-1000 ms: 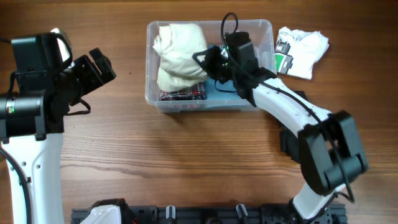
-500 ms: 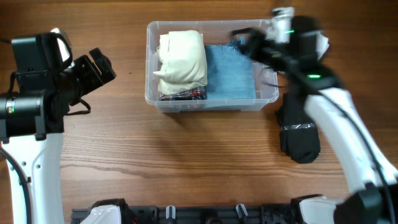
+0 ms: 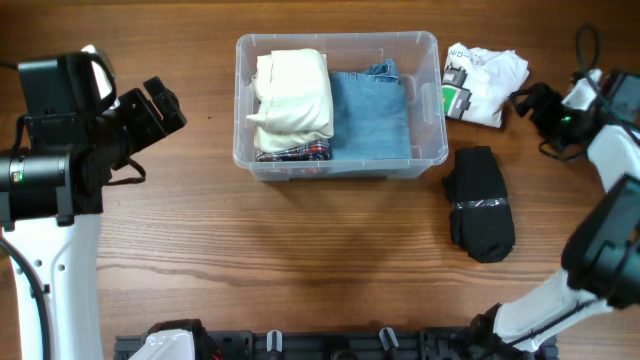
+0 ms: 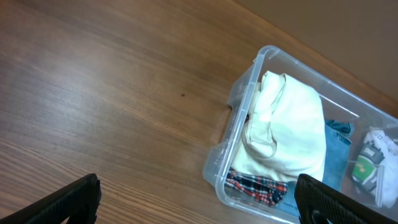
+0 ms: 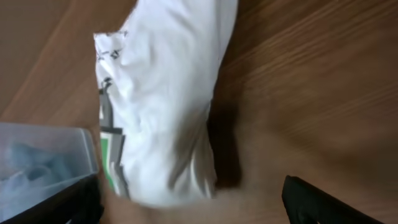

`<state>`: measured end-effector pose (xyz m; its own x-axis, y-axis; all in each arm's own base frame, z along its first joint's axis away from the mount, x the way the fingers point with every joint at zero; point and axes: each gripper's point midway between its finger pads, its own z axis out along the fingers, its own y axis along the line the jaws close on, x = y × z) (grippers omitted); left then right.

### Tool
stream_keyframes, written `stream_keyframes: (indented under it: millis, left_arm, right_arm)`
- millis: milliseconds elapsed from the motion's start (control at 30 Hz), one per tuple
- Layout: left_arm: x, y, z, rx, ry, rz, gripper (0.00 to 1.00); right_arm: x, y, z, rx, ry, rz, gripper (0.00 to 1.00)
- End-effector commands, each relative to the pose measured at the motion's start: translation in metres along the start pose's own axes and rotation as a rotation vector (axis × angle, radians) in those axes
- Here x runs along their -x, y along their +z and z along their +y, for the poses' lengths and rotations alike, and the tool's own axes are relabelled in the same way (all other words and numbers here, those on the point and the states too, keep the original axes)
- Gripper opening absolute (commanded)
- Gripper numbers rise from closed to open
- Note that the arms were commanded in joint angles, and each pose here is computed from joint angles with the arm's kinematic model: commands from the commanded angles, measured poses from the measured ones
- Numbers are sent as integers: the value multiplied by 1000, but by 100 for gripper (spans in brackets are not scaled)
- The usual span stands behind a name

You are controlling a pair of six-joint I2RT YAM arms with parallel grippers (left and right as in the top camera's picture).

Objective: Pack container
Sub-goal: 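Grasp the white t-shirt with the right gripper and place it in the bin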

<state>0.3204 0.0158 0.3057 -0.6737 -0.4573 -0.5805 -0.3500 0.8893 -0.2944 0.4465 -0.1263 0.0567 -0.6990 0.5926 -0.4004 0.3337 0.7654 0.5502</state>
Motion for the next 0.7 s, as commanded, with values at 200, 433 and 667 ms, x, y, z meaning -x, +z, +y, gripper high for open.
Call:
stream_keyframes:
  millis: [200, 433, 667]
  left_arm:
    - [2, 0, 3, 11, 5, -8, 100]
    - [2, 0, 3, 11, 5, -8, 100]
    - [2, 0, 3, 11, 5, -8, 100]
  right_arm:
    - [-32, 73, 32, 167, 50, 85, 71]
    - [-29, 64, 43, 200, 142, 96, 4]
    - [3, -54, 153, 538, -5, 35, 4]
